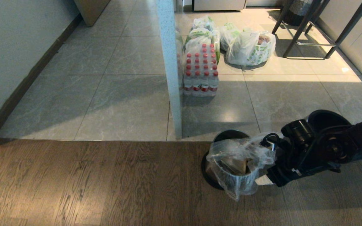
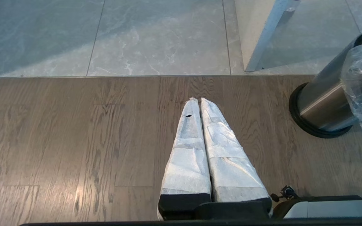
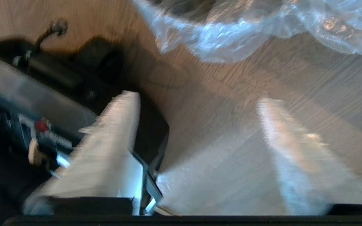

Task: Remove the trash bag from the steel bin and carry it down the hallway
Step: Pick up the trash bag

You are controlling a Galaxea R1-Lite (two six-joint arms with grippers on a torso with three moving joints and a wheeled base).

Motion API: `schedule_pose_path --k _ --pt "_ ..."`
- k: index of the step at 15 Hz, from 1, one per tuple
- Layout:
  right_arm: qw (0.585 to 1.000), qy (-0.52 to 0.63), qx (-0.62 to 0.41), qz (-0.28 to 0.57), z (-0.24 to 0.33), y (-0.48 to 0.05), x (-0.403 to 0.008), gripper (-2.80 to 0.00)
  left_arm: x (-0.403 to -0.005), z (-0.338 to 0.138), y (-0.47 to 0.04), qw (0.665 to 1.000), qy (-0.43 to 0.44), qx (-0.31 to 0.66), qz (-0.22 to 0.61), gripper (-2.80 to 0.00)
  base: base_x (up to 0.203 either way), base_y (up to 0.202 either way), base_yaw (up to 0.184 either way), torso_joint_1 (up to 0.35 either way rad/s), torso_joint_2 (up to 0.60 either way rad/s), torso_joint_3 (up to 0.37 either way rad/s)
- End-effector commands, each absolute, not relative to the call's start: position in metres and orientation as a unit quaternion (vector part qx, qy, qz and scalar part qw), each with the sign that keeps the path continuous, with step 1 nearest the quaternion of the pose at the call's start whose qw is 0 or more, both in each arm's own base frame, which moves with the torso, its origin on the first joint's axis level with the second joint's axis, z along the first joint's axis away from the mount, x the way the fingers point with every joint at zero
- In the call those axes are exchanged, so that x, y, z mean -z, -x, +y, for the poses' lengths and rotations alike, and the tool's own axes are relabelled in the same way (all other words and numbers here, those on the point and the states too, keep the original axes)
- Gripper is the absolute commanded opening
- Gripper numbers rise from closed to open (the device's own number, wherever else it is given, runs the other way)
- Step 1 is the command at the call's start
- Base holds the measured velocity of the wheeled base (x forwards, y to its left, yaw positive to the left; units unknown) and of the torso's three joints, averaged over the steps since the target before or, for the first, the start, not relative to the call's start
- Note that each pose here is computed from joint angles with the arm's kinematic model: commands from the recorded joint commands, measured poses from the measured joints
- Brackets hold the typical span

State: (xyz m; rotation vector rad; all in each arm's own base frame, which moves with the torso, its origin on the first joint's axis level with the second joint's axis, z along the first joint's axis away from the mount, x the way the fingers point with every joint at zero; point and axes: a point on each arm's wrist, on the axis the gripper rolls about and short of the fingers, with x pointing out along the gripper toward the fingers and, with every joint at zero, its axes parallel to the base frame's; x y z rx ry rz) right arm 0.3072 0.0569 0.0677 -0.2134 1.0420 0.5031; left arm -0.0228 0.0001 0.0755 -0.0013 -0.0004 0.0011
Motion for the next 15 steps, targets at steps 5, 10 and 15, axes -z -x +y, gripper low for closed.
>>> schedule_pose_path --k 5,10,15 --pt "0.818 0.086 -0.229 0.521 0.058 -0.311 -0.029 -2.8 -0.075 0.0 0.023 1.0 0.001 -0.001 0.0 -2.8 0.0 0.0 0.0 0.0 0.0 0.0" --pt "0.806 0.084 -0.227 0.54 0.057 -0.308 -0.016 -2.8 -0.075 0.0 0.023 1.0 0.001 -0.001 0.001 -2.8 0.0 0.0 0.0 0.0 0.0 0.0" --pt "0.812 0.079 -0.227 0.531 0.057 -0.312 0.002 0.0 -0.075 0.0 0.023 1.0 0.001 -0.001 0.0 -2.8 0.0 0.0 0.0 0.0 0.0 0.0"
